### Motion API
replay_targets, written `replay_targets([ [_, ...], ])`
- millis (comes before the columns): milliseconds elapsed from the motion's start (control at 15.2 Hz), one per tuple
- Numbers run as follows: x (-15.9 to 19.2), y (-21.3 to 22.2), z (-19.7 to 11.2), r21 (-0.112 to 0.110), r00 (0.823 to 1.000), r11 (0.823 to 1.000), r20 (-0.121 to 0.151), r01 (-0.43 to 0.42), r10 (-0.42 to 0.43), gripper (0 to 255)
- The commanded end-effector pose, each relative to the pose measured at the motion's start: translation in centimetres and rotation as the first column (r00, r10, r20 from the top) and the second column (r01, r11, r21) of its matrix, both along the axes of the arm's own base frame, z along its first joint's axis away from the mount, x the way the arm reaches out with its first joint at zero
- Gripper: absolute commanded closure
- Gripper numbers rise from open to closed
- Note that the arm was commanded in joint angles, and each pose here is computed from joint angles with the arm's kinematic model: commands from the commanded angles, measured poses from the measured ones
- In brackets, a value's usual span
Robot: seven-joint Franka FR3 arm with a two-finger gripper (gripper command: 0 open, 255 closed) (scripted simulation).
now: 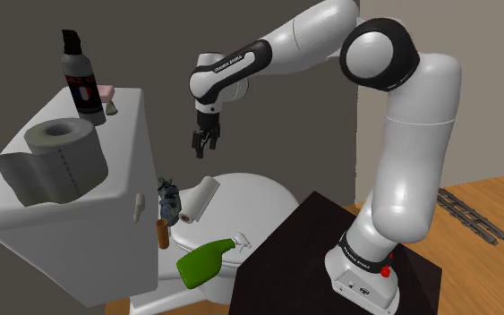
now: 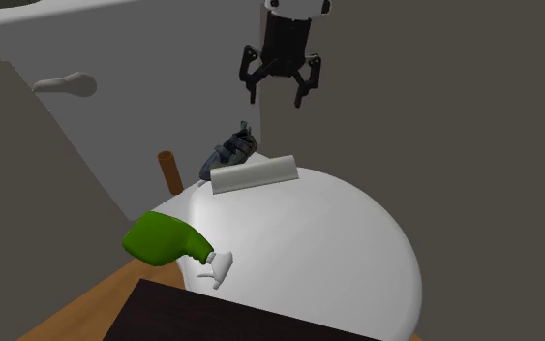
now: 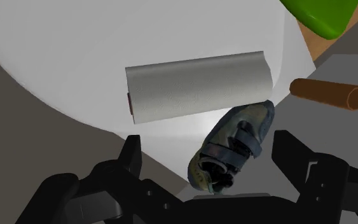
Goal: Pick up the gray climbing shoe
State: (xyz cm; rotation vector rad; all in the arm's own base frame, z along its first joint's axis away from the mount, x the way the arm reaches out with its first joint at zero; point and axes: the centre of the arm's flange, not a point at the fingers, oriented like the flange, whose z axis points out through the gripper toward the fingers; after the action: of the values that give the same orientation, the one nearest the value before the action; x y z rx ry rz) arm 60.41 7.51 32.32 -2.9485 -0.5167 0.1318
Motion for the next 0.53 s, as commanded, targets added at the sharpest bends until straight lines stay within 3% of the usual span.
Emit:
replay_targets([
  [0,1.7,1.2,-1.8,0.013,1.000,1.000,-0.005,-0.022,0.022,0],
  [462,7.8,5.5,-7.5,0.057,0.995,0.994,-0.019,-0.097,0.099,0],
])
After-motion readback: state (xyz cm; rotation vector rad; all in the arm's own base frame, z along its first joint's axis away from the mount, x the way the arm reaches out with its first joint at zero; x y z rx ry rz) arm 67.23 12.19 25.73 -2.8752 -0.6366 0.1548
